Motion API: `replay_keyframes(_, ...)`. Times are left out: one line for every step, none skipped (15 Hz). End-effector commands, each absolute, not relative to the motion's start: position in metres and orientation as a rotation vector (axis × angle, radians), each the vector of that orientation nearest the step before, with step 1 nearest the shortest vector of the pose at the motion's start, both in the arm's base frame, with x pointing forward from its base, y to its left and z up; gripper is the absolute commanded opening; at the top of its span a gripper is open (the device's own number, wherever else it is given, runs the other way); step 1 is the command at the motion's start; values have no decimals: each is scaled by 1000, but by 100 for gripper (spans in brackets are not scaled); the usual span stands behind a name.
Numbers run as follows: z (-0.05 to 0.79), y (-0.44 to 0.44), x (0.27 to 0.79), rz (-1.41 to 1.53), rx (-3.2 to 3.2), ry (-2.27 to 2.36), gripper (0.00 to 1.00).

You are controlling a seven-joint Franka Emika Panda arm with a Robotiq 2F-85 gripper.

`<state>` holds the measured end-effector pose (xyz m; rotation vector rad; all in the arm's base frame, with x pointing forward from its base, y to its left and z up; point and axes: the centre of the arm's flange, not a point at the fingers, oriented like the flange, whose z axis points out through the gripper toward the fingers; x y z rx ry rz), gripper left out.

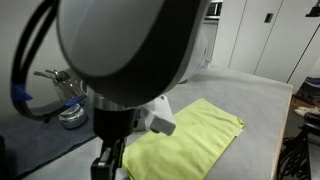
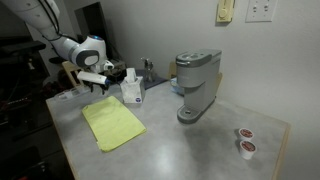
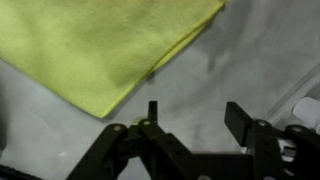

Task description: Unfold the yellow towel from right to left

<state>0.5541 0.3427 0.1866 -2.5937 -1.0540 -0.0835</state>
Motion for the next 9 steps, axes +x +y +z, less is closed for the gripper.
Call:
replay_keyframes(195, 389, 551, -127, -2781, -901, 98)
replay_keyframes(202, 397, 544, -133, -2838, -880, 100)
replay_keyframes(207, 403, 538, -136, -2892, -856, 100)
replay_keyframes(212, 409, 531, -157, -2947, -827, 100)
replay_keyframes(217, 414, 526, -175, -3002, -794, 100)
replay_keyframes(223, 416, 522, -194, -3057, -749, 100)
replay_keyframes(227, 414, 522, -215, -3110, -695, 100)
replay_keyframes(232, 409, 525, -241, -3165, -632, 100)
replay_keyframes(218, 405, 536, -250, -3077, -701, 100)
